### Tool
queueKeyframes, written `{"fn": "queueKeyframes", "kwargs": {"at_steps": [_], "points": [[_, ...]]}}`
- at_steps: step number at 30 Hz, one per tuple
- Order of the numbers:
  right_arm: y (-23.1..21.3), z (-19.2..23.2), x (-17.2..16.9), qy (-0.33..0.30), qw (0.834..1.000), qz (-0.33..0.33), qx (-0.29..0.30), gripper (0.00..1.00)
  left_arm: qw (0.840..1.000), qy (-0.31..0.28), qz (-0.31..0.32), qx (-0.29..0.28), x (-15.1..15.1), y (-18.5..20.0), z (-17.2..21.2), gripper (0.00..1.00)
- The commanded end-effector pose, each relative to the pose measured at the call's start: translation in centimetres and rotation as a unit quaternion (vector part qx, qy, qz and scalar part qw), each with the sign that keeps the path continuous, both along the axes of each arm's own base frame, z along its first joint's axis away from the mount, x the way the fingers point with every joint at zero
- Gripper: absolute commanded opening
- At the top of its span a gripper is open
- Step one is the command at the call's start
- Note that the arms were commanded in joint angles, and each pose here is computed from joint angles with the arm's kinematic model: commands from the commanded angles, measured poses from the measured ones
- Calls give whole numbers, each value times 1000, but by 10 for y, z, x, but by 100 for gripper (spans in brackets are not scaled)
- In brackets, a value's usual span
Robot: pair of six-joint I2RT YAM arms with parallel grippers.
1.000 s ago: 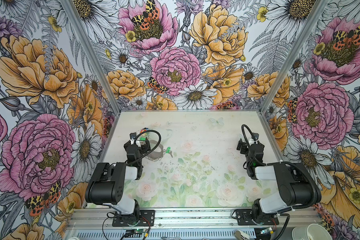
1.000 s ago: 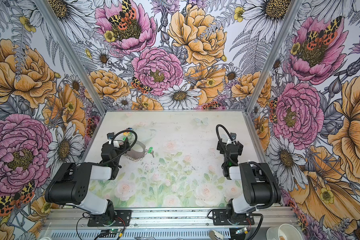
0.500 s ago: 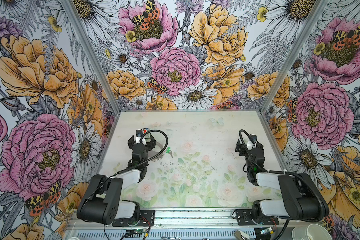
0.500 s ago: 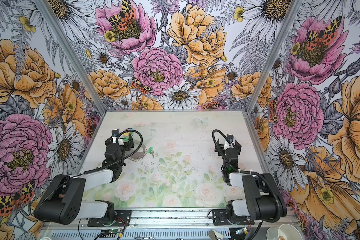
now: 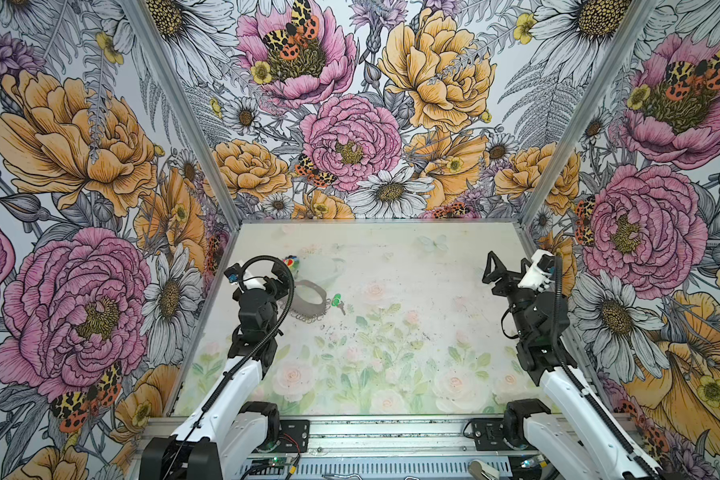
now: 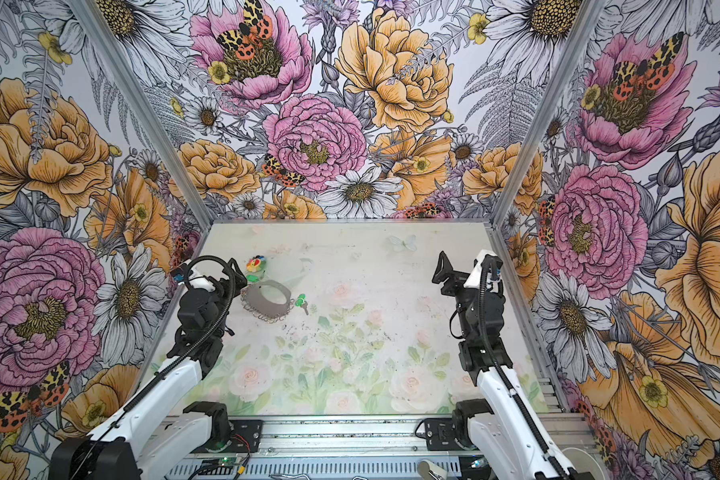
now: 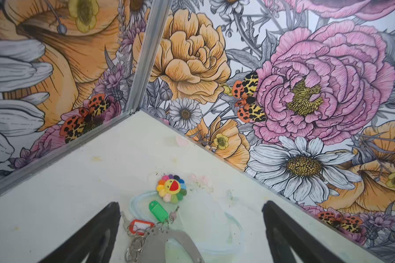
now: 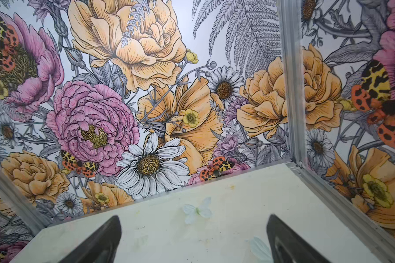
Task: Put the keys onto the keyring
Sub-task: 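Lower the left gripper toward the metal key ring while the right gripper moves inward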
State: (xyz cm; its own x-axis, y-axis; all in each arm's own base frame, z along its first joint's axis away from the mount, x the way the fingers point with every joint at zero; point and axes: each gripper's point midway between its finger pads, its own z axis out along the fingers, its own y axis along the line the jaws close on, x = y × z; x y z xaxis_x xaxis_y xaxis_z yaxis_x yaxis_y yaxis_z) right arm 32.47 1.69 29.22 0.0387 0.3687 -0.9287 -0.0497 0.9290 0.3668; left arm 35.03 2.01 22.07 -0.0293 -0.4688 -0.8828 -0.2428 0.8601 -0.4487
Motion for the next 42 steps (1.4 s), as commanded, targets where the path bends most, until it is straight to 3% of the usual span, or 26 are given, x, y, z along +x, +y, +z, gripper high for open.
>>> {"fn": "queueKeyframes", "kwargs": {"at_steps": [1,3,9,17,27,34,42], "points": [[15,-36,-11,59,991,61,103,99,993,57,-96,-48,16,-37,-12,99],[20,-42,-13,72,990,79,96,99,988,103,-108,-43,24,-49,-24,99],[28,-84,-4,205,972,85,76,100,970,208,-122,-29,42,-81,-58,99],[36,-115,0,266,959,77,62,99,942,314,-109,-49,62,-101,-110,99],[41,-139,6,320,944,71,39,100,915,374,-132,-74,77,-121,-156,99],[42,-138,6,322,944,69,36,100,904,392,-156,-76,81,-138,-172,99],[30,-126,4,318,947,41,15,100,878,426,-211,-61,61,-183,-198,97]]}}
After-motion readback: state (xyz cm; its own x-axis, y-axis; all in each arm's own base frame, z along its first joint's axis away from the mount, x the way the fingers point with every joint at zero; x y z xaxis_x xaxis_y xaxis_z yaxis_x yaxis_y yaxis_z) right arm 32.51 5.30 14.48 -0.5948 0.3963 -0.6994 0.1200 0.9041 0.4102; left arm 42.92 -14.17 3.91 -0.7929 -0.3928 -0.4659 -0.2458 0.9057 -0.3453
